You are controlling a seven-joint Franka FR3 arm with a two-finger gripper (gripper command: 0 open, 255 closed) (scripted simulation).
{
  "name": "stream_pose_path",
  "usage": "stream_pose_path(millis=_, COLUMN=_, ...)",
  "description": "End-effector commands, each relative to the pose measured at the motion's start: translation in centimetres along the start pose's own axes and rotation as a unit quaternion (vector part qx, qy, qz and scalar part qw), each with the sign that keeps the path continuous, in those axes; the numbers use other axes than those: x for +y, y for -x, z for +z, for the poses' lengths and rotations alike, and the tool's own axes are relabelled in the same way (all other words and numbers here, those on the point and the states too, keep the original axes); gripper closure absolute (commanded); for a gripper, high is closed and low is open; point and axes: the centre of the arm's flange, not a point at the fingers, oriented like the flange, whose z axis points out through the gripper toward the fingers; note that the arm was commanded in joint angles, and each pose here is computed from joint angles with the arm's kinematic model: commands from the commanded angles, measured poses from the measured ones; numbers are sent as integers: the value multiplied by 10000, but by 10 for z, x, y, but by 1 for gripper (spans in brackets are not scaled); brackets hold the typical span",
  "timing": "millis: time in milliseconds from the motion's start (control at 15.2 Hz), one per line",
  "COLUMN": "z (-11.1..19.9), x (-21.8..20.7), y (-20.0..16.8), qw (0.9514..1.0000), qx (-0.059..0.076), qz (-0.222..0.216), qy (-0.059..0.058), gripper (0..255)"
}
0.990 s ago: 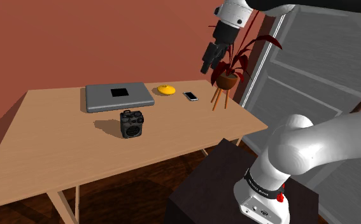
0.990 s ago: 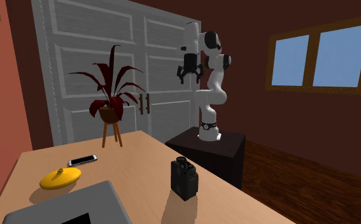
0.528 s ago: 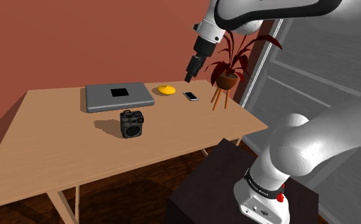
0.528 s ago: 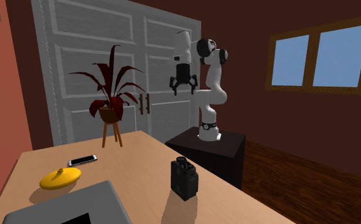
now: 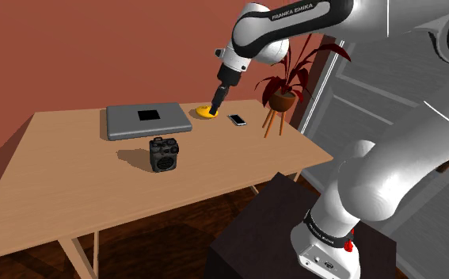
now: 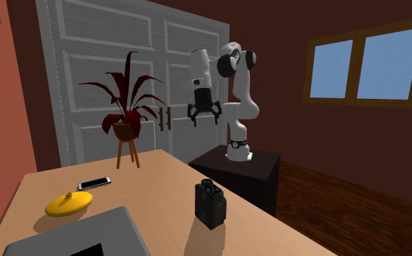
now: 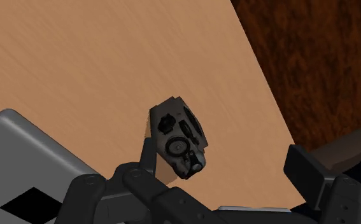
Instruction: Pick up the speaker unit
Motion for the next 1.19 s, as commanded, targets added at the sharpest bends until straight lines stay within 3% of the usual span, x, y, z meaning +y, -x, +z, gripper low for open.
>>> stream_pose_path(millis=0, z=21, x=10, y=-14, qw=9996, qx=27, qz=-262, qy=-88, gripper=0)
stream_pose_path(millis=528, z=106, x=29, y=-76, qw=9909, qx=114, qz=-1253, qy=-470, gripper=0)
stream_pose_path(millis=792, z=148, x=32, y=-109, qw=9823, qx=158, qz=-1744, qy=-659, gripper=0)
stream_pose_path(millis=1122, z=201, x=28, y=-150, qw=9677, qx=211, qz=-2350, qy=-893, gripper=0)
